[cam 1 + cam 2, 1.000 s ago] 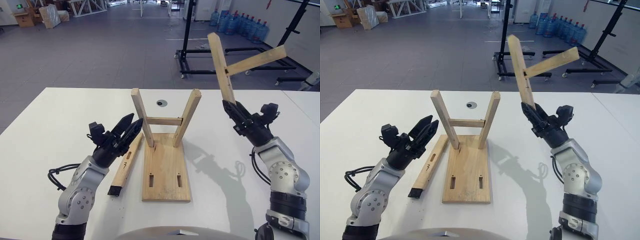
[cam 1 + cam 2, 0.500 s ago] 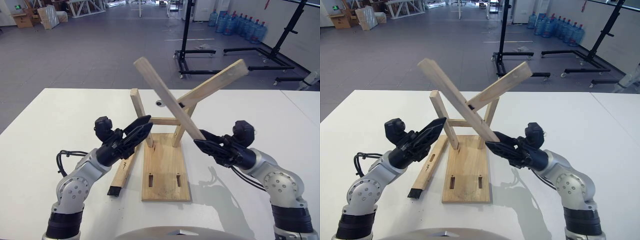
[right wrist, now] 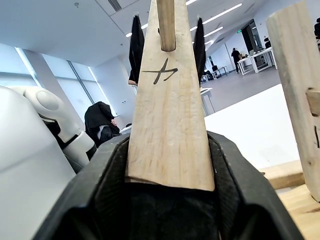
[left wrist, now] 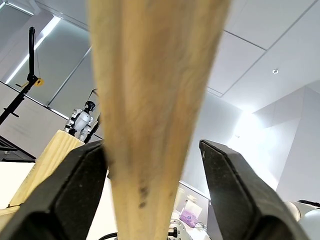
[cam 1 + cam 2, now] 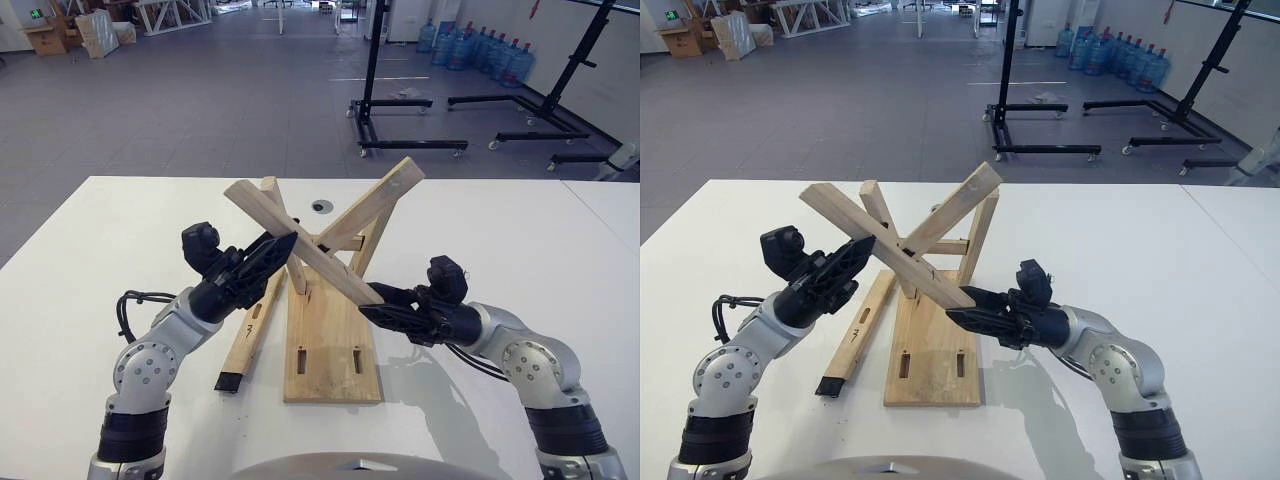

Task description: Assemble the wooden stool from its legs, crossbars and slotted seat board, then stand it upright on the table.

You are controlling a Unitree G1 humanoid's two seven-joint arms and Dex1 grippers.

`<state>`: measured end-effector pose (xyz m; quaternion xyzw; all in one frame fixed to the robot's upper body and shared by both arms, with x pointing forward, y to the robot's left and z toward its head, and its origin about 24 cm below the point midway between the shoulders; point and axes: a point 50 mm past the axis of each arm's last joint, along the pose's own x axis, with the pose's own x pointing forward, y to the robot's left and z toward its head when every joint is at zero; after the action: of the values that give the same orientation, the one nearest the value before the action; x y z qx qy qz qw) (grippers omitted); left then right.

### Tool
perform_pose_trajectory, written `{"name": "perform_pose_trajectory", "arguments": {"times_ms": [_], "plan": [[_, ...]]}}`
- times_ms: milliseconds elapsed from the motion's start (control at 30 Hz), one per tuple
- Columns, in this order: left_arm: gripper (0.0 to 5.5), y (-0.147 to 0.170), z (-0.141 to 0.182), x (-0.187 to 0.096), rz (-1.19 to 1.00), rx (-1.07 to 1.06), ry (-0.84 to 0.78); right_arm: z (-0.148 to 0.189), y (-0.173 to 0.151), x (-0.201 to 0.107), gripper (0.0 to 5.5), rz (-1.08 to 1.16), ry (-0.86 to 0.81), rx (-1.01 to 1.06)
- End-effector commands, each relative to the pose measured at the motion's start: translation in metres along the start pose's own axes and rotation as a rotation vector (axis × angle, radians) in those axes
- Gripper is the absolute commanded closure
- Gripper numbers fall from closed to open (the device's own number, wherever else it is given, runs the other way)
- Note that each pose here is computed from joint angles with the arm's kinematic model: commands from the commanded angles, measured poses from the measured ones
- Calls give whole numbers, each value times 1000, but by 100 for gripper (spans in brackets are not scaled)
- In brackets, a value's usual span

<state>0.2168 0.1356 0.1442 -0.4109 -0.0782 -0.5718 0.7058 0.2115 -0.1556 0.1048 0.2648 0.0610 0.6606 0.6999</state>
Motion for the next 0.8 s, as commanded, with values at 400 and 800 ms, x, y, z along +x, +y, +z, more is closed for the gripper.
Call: {"name": "perform_pose_trajectory", "arguments": {"times_ms": [400,800], "plan": [[341,1,-2,-2,-36,-8,11,-9,-4,-8,346,-43,59,66],[344,1,43,-22,86,296,8,-3,-13,-50,172,-240,86,85]]}}
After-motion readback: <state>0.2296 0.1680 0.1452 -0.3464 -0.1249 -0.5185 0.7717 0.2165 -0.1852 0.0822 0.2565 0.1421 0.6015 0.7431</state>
